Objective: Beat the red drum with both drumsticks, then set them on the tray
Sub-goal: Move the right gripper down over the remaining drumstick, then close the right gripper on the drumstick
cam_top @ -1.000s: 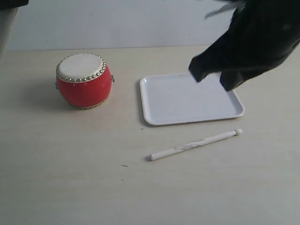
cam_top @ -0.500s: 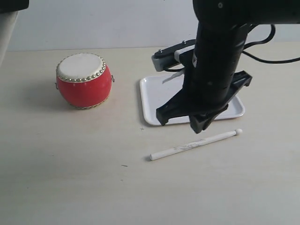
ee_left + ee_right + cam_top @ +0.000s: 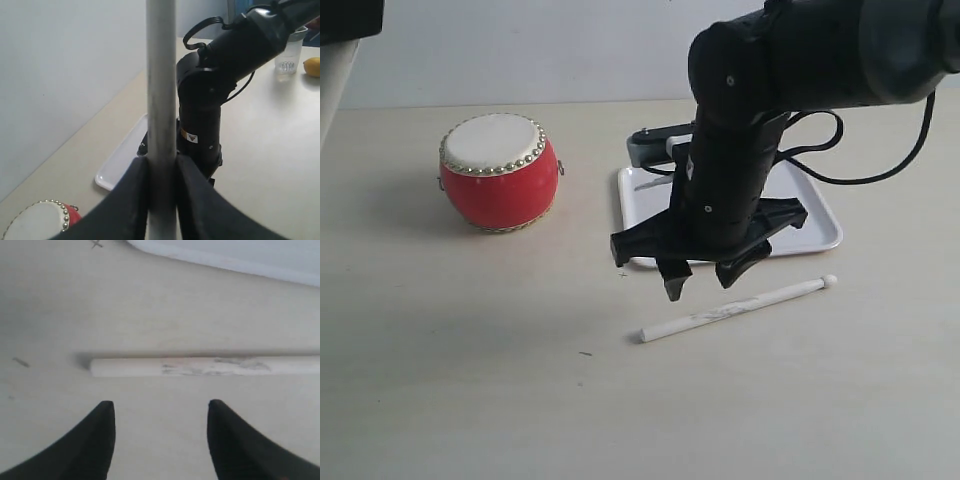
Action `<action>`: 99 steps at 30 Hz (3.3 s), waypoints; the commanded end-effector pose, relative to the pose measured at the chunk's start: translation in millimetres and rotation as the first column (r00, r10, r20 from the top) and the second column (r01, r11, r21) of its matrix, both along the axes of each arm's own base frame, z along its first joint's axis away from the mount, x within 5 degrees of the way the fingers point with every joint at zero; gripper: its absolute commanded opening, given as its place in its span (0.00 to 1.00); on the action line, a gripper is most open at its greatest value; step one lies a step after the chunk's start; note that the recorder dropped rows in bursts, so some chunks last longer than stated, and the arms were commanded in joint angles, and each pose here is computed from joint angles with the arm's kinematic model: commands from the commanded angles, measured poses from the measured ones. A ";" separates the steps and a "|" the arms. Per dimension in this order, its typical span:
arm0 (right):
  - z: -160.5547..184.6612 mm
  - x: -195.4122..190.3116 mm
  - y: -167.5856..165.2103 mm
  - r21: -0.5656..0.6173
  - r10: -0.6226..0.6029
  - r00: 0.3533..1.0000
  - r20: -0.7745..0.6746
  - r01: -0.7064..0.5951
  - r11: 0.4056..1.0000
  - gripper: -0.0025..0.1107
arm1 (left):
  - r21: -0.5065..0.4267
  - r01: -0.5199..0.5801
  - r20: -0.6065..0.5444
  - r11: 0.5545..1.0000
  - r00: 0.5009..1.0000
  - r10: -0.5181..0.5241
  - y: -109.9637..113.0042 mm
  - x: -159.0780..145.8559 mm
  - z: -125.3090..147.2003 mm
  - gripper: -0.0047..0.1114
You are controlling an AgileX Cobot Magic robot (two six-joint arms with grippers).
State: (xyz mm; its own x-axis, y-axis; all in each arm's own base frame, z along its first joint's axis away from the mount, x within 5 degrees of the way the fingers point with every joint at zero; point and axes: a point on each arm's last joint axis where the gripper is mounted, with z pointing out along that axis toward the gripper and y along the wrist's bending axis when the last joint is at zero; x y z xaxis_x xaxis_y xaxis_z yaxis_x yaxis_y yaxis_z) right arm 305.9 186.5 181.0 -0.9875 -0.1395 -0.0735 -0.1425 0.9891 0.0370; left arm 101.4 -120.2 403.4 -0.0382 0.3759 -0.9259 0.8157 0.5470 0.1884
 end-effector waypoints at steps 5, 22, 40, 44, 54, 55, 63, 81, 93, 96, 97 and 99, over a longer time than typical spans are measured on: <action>-23.0 11.0 -0.2 0.098 -0.302 0.944 0.135 0.291 0.952 0.50 | -0.022 -0.003 -0.021 1.000 1.000 0.002 0.5 -1.2 0.1 0.04; -54.7 -8.6 -29.1 0.097 -0.844 0.513 0.157 0.842 0.530 0.50 | -0.010 0.002 -0.035 1.000 0.999 -0.002 0.6 -1.9 -1.4 0.04; -54.3 -6.3 -26.9 0.144 -0.874 0.466 0.139 0.864 0.483 0.50 | -0.010 0.002 -0.035 1.000 0.999 -0.002 0.6 -1.9 -1.4 0.04; -54.3 -6.3 -26.9 0.144 -0.874 0.466 0.139 0.864 0.483 0.50 | -0.010 0.002 -0.035 1.000 0.999 -0.002 0.6 -1.9 -1.4 0.04; -54.3 -6.4 -27.2 0.141 -0.873 0.466 0.141 0.864 0.484 0.50 | -0.009 0.003 -0.033 1.000 0.999 -0.003 0.6 -1.9 -1.4 0.04; -54.3 -6.4 -27.2 0.141 -0.873 0.466 0.141 0.864 0.484 0.50 | -0.009 0.003 -0.033 1.000 0.999 -0.003 0.6 -1.9 -1.4 0.04; -53.0 -2.7 -28.9 0.165 -0.864 0.469 0.181 0.852 0.497 0.50 | -0.009 0.003 -0.033 1.000 0.999 -0.003 0.6 -1.9 -1.4 0.04; -68.0 -13.7 -22.7 0.094 -0.981 0.194 0.022 0.976 0.195 0.50 | -0.007 0.004 -0.031 1.000 1.000 -0.004 0.6 -1.9 -1.4 0.04; -72.5 -13.9 -22.8 0.080 -0.981 0.194 0.027 0.977 0.196 0.50 | -0.006 0.005 -0.029 1.000 1.000 -0.005 0.6 -1.9 -1.4 0.04; -72.2 -13.9 -22.8 0.084 -0.985 0.170 0.023 0.982 0.171 0.50 | -0.006 0.005 -0.029 1.000 1.000 -0.005 0.6 -1.9 -1.4 0.04; -72.2 -13.9 -22.8 0.086 -0.989 0.147 0.020 0.985 0.149 0.50 | -0.006 0.005 -0.029 1.000 1.000 -0.005 0.6 -1.9 -1.4 0.04; -72.2 -13.9 -22.8 0.090 -0.995 0.101 0.014 0.991 0.102 0.50 | -0.004 0.005 -0.031 1.000 1.000 -0.005 0.6 -2.0 -1.6 0.04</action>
